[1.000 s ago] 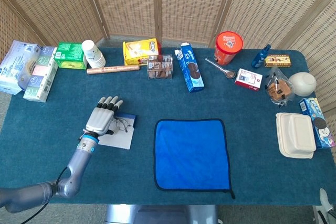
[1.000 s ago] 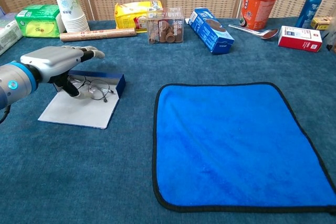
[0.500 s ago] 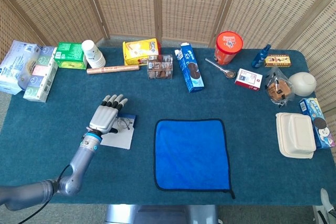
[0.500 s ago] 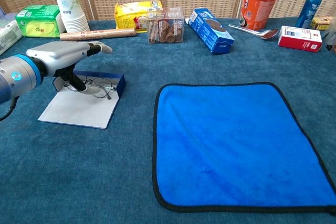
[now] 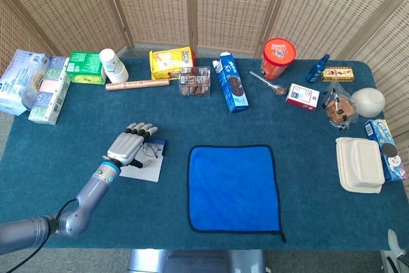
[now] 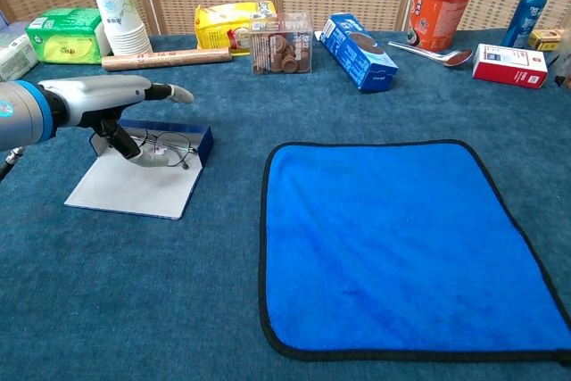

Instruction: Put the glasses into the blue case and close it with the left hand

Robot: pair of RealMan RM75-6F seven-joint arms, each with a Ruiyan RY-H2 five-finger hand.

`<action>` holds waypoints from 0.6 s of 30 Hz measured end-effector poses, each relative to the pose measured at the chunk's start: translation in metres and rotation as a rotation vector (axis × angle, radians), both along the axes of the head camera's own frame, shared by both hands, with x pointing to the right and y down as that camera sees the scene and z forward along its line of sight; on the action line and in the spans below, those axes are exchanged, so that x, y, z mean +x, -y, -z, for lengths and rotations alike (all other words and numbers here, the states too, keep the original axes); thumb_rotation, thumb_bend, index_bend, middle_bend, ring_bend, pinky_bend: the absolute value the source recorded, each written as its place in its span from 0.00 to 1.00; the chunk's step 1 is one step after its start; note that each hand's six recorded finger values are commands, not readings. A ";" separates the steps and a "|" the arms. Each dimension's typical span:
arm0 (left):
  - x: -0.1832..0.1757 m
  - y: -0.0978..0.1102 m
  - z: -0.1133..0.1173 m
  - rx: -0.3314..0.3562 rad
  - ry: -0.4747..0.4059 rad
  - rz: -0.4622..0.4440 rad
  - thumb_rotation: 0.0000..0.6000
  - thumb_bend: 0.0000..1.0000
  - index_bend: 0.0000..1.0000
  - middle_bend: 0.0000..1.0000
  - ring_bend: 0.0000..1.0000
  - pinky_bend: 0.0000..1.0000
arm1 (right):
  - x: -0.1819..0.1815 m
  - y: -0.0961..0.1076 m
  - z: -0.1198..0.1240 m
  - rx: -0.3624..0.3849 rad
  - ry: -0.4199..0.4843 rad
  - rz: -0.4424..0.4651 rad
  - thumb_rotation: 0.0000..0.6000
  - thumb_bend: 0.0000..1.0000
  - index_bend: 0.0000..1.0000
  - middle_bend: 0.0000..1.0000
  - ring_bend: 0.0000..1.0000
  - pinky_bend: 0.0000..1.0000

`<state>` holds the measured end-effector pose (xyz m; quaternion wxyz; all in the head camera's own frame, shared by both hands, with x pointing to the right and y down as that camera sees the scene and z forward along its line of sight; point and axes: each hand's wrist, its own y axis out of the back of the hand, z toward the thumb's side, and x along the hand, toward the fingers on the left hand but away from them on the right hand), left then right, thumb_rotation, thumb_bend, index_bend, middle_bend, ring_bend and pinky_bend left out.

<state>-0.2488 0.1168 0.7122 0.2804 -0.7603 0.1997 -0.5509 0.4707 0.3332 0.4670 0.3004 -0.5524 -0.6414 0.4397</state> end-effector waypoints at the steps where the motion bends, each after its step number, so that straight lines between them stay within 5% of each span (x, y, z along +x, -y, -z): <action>1: 0.001 0.000 -0.001 -0.007 0.000 -0.003 0.79 0.25 0.04 0.10 0.02 0.06 | 0.000 -0.001 0.000 0.001 -0.001 -0.002 0.66 0.33 0.03 0.13 0.00 0.13; 14: -0.001 -0.015 0.005 -0.109 0.027 -0.067 0.78 0.26 0.05 0.14 0.07 0.19 | -0.002 -0.001 0.003 0.013 0.004 0.007 0.67 0.33 0.03 0.13 0.00 0.13; 18: -0.003 -0.024 0.008 -0.133 0.025 -0.073 0.78 0.26 0.05 0.14 0.05 0.17 | -0.003 0.000 0.003 0.015 0.009 0.014 0.67 0.33 0.03 0.13 0.00 0.13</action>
